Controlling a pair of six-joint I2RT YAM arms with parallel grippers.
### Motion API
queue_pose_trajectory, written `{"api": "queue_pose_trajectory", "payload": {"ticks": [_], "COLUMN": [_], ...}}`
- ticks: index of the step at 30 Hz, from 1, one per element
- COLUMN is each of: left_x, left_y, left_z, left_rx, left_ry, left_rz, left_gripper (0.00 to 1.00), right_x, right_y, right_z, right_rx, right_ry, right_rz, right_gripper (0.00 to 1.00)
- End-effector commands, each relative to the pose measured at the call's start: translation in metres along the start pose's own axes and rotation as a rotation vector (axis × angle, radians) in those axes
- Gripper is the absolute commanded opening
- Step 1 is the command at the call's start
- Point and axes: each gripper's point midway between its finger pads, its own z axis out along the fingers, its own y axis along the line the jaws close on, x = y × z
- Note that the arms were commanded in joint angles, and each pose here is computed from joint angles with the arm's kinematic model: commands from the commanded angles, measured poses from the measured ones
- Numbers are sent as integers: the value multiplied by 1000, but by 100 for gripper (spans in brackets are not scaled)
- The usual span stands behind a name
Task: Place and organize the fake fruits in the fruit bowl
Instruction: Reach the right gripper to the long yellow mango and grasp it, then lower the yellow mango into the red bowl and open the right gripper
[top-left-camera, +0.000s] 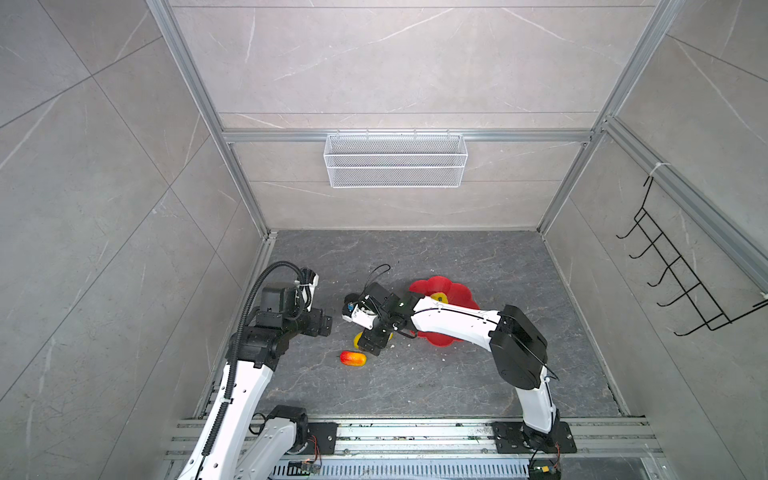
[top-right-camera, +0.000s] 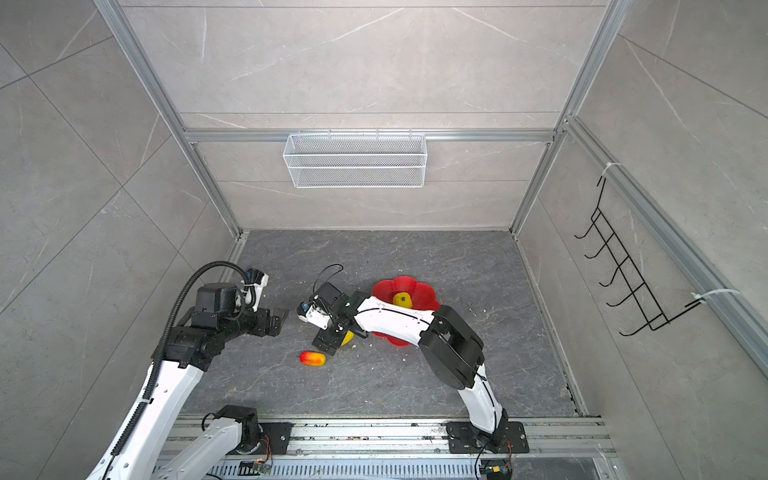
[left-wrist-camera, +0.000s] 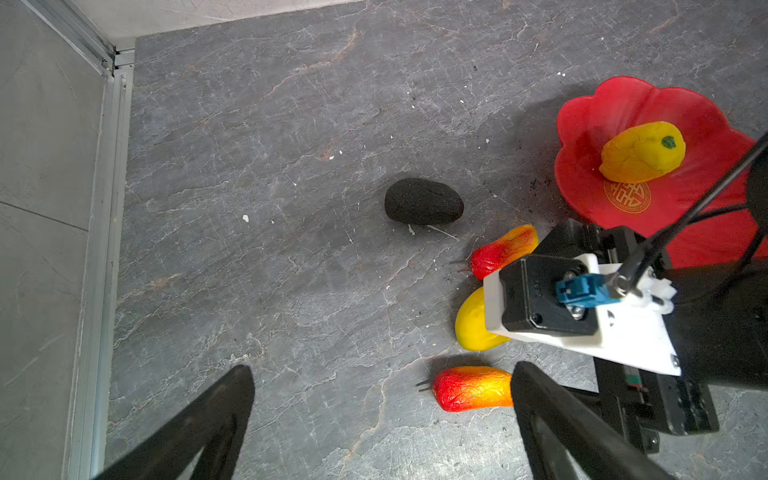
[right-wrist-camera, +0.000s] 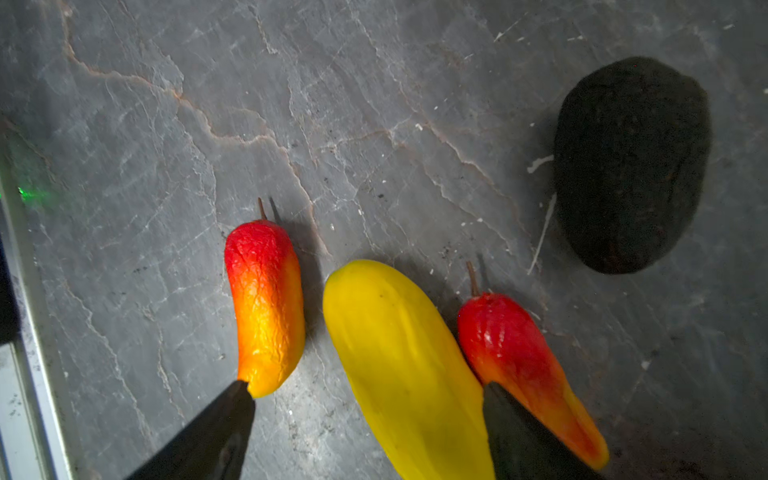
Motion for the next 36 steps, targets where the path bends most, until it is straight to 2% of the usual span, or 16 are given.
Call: {"api": "queue_pose_trajectory", "payload": {"ticks": [1,4,8,13,15,17,19,20,22,24,25,32,36], "left_x": [-10,-10,-10,-10,-10,-10,-10,-10,-10,-10,-10,-10,-10], "left_y": [-3,-3,-3,-3,-3,-3,-3,-3,-3,-3,-3,-3,-3], "left_z": [-4,-4,-4,-4,-4,-4,-4,-4,-4,-4,-4,-4,-4], "left_rx": [19,20,19,19,19,21,21,20,19,21,22,18,20], "left_ry": [-37,-36,-37,-37,-38,-37,-37,-37,-37,-38,-37,-36,-37], "left_rz": [7,7,7,7,7,7,8,7,7,8,7,7,7], "left_gripper": [100,100,100,100,100,100,100,100,100,100,100,100,100], "right_x": [-3,6,14,22,24,25,25,25,22,17,13,3,22], "right_y": [0,-2,-5,-9,-11,-12,-13,-13,-11,-11,-11,-22,-56], "right_z": [4,13,22,32,34,33,30,28,18,4,-6,-85,-134], "right_rx": [-10,-4,10,29,39,45,55,57,55,61,71,181,270], "right_ry": [4,29,55,85,96,97,96,95,97,80,68,-45,-117], "right_rz": [4,18,30,39,44,48,52,52,48,39,34,30,180], "right_gripper": [74,65,65,75,75,71,58,55,50,36,34,32,32]}}
